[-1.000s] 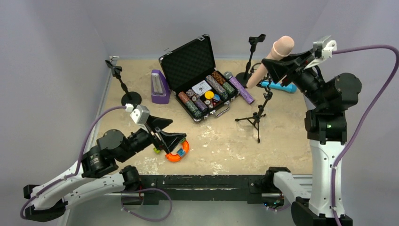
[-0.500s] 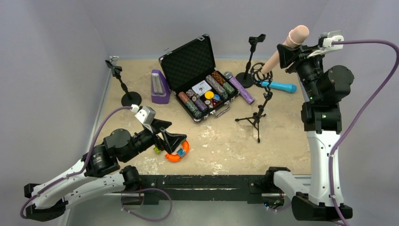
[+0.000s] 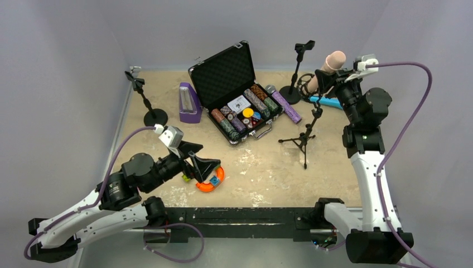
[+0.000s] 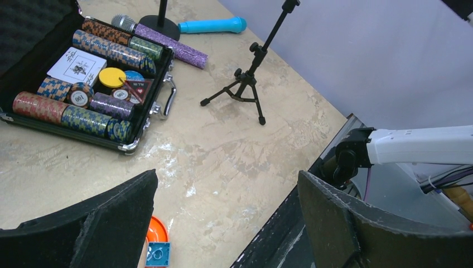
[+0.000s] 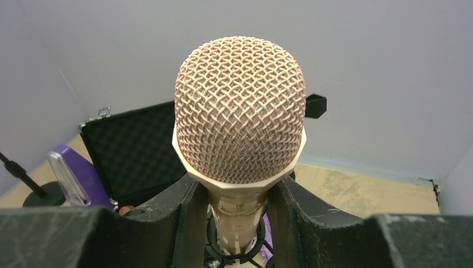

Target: Attach the microphones to the stand

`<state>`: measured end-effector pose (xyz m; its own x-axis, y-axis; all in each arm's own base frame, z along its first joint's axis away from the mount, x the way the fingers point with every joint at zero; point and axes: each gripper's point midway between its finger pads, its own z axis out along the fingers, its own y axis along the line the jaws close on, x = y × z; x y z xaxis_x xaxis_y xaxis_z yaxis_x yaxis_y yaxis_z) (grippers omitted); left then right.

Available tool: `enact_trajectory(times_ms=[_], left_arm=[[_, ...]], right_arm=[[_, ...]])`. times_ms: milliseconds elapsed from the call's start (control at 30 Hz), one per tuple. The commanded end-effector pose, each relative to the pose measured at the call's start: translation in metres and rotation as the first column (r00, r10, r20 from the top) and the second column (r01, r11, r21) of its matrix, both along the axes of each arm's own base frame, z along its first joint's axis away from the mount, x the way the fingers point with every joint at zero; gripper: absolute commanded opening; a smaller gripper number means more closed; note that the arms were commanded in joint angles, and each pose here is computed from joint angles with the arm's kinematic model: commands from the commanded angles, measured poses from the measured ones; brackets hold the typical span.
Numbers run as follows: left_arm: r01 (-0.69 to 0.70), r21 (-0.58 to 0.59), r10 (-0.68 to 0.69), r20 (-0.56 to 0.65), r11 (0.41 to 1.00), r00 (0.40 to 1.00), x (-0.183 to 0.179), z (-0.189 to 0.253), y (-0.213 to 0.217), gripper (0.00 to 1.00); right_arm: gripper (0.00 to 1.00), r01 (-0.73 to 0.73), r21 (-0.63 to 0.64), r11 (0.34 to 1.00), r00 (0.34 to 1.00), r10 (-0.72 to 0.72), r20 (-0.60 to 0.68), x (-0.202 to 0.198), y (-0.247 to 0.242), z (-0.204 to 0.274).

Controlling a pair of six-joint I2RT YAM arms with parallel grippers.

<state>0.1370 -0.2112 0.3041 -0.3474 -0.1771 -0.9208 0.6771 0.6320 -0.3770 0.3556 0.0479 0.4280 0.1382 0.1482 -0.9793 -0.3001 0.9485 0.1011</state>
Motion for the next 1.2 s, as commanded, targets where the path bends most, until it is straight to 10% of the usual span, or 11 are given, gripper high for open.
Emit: enact_trajectory(times_ms=[0,233,467,867,1167], left_arm=[[-0.017,-0.036,0.018,0.024,0.999,1.000,0.000,0.014,0.007,0.99],[-0.014,-0.036,0.015,0.022,0.999,1.000,-0.001,0.014,0.007,0.99],[-0.002,-0.040,0.003,0.023,0.999,1.000,-0.004,0.015,0.009,0.99],[-0.006,-0.007,0.006,0.028,1.000,1.000,-0.007,0.018,0.018,0.99],[-0.231,0.157,0.230,0.020,0.960,0.973,0.013,0.019,0.068,1.00]], right_arm=[[0.09,-0.020,-0.047,0.999,0.999,0.022,0.043,-0.005,0.003,-0.014],[0.32,-0.071,-0.089,0.994,0.997,0.069,-0.016,-0.005,0.010,-0.058],[0.82,-0.100,-0.133,0.986,0.995,0.099,-0.009,-0.028,0.015,-0.029],[0.93,-0.198,-0.179,0.964,0.977,0.209,0.045,-0.083,0.034,0.049],[0.93,-0.666,-0.429,0.610,0.701,0.709,-0.080,-0.196,0.100,0.005]])
